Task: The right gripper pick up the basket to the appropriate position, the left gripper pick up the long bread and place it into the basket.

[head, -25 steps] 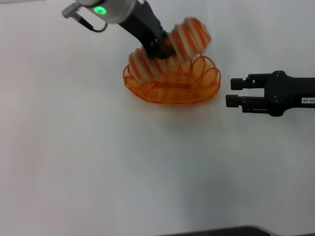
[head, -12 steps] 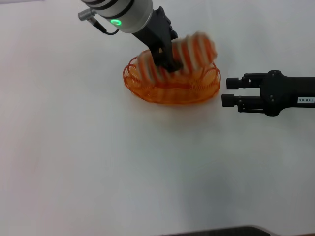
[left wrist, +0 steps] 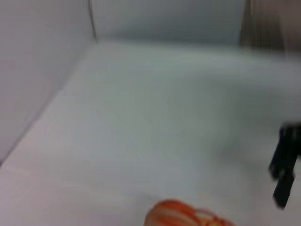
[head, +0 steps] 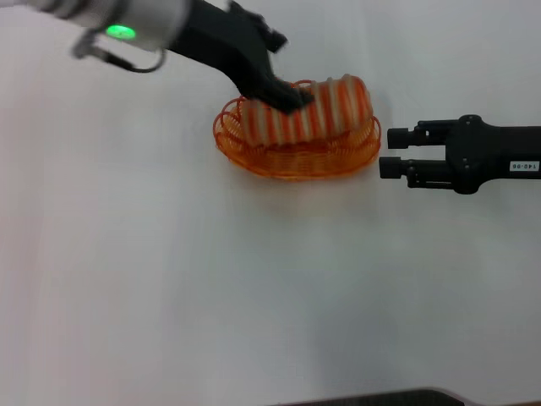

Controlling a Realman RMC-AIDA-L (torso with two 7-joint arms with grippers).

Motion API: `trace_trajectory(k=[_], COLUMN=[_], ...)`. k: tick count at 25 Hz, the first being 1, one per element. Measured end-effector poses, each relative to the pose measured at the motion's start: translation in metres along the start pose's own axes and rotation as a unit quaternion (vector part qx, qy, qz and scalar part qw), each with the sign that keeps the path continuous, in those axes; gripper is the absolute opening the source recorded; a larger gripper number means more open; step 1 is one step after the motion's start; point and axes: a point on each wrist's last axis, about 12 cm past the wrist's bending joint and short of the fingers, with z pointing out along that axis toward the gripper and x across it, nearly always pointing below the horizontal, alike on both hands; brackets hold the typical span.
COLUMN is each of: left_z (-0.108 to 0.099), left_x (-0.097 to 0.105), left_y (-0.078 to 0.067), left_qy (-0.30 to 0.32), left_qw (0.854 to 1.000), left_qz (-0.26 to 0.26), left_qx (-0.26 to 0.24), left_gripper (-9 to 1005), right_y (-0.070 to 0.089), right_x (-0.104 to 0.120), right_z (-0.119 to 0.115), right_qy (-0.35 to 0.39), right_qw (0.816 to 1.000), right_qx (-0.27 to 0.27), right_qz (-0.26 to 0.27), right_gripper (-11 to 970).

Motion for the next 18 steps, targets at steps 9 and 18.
trace_trajectory(k=[9, 18], left_z=[-0.053, -0.066], left_x=[0.135, 0.215], left_y=[0.002, -0.044], left_qy=[-0.170, -0.196], left_qw=[0.951, 0.918], left_qz=[-0.256, -0.345], left_qx=[0.041, 0.023], left_gripper=[901, 901], right_y=[-0.002, -0.006], right_x=[0.000, 0.000], right_z=[-0.005, -0.006], right_qy=[-0.015, -0.024], right_qw=[1.000, 0.999], right_qx=[0.016, 0.038], right_qz=[0.001, 0.004], right_gripper=[606, 606])
